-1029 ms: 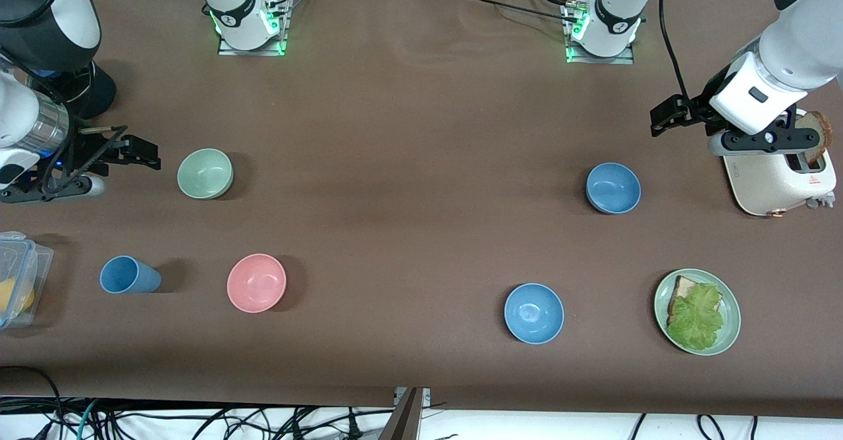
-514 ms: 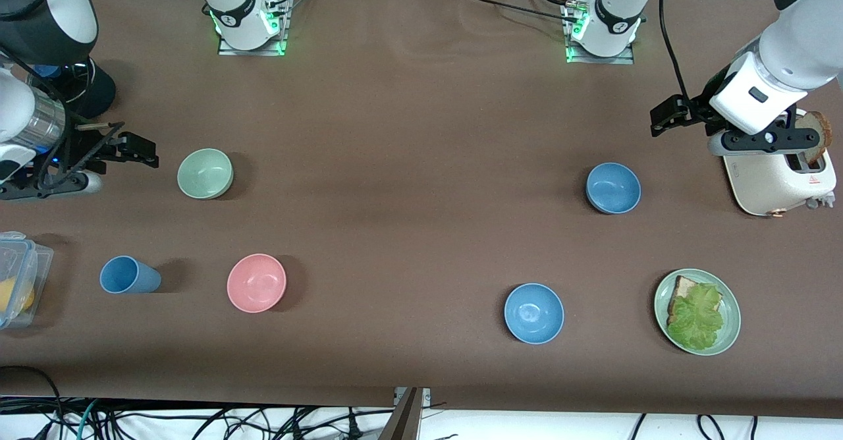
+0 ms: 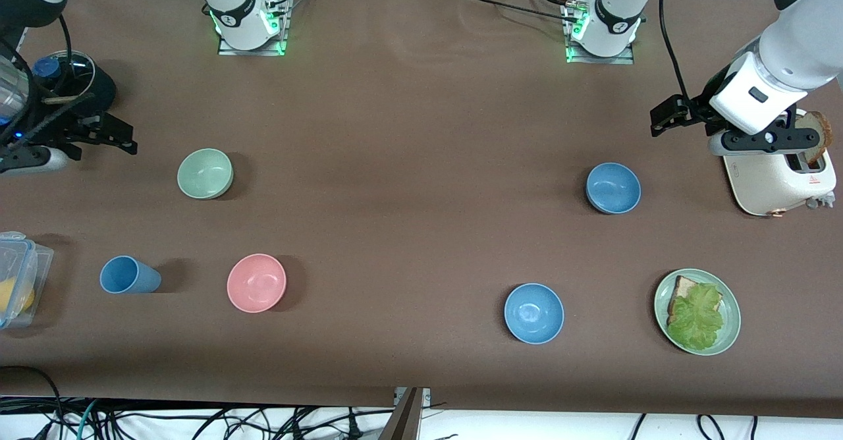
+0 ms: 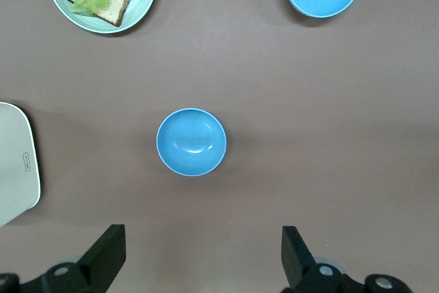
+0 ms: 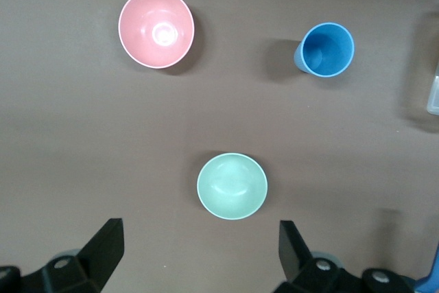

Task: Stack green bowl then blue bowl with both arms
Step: 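Lower the right gripper to the pale green bowl rim and grasp it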

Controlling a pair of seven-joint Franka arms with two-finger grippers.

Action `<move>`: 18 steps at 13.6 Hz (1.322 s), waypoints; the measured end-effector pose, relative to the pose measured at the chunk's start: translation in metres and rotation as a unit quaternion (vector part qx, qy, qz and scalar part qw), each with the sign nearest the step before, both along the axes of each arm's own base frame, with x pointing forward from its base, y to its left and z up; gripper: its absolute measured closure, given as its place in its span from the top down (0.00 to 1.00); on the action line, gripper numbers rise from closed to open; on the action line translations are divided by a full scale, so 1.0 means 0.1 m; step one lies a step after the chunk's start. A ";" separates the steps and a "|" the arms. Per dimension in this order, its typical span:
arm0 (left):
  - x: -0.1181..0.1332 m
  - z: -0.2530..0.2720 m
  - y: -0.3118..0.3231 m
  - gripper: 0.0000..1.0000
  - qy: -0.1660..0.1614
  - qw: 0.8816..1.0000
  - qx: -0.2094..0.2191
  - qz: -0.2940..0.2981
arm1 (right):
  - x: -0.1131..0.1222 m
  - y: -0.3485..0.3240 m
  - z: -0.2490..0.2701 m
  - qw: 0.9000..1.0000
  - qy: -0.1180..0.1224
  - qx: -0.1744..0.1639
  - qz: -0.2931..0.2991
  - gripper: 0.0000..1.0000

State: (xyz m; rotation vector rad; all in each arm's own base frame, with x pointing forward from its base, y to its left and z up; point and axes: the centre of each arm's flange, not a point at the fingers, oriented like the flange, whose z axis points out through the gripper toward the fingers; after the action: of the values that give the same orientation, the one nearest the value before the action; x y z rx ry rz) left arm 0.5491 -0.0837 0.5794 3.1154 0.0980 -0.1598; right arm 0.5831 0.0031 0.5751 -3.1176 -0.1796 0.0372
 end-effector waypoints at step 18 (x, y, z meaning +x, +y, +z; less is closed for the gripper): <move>0.00 0.00 0.00 1.00 0.000 1.000 0.000 0.000 | -0.56 -0.85 -2.72 0.999 0.019 -0.013 -0.033 1.00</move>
State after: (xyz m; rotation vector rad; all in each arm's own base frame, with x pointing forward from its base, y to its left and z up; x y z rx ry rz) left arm 0.5489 -0.0837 0.5794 3.1155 0.0979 -0.1613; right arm 0.5270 -0.0820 0.3028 -3.1436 -0.0764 0.0997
